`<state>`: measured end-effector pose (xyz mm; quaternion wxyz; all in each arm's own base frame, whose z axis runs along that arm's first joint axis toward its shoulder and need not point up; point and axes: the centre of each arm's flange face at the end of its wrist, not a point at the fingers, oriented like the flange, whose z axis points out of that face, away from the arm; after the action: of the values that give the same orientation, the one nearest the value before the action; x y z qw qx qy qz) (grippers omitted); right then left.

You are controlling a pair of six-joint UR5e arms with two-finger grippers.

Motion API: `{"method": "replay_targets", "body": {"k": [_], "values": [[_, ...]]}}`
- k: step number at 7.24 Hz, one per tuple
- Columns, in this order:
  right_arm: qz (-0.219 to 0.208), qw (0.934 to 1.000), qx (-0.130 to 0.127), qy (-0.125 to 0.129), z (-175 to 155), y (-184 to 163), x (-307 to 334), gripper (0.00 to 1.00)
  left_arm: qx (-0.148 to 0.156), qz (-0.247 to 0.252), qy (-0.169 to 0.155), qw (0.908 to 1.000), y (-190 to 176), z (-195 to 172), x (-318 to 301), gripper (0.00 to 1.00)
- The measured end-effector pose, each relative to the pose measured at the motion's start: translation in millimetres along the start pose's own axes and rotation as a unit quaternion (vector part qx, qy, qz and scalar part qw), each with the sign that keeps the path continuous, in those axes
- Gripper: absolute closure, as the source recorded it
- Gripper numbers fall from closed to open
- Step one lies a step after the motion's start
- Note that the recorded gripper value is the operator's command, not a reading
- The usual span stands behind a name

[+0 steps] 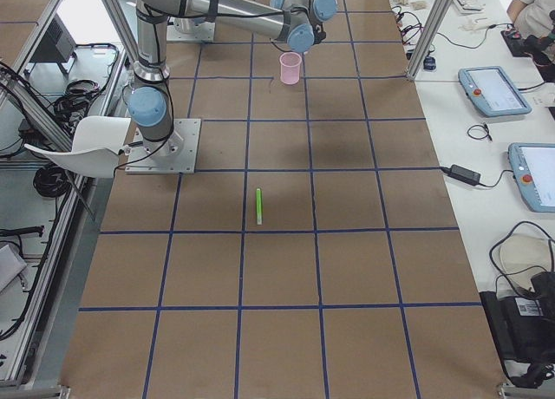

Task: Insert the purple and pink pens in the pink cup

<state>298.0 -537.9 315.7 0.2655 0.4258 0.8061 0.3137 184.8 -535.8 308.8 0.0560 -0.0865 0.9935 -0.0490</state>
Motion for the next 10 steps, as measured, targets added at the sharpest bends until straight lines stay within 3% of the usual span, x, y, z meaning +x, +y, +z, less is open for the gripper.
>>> {"method": "replay_targets", "body": {"k": [4, 7, 8, 10], "values": [[0.054, 0.9980, -0.027, 0.020, 28.9, -15.4, 14.1, 1.00, 0.033, -0.015, -0.004, 0.9993, -8.2, -37.5, 69.0, 1.00], [0.059, 0.9973, -0.037, 0.022, 37.7, -14.6, 23.4, 1.00, 0.041, -0.017, -0.004, 0.9990, -8.8, -46.2, 76.5, 1.00], [0.062, 0.9970, -0.040, 0.026, 42.4, -17.6, 28.1, 0.90, 0.043, -0.016, -0.003, 0.9989, -8.8, -48.5, 78.0, 1.00], [0.062, 0.9968, -0.040, 0.031, 47.3, -22.6, 34.1, 0.31, 0.045, -0.014, -0.001, 0.9989, -8.8, -50.2, 80.0, 1.00]]}}
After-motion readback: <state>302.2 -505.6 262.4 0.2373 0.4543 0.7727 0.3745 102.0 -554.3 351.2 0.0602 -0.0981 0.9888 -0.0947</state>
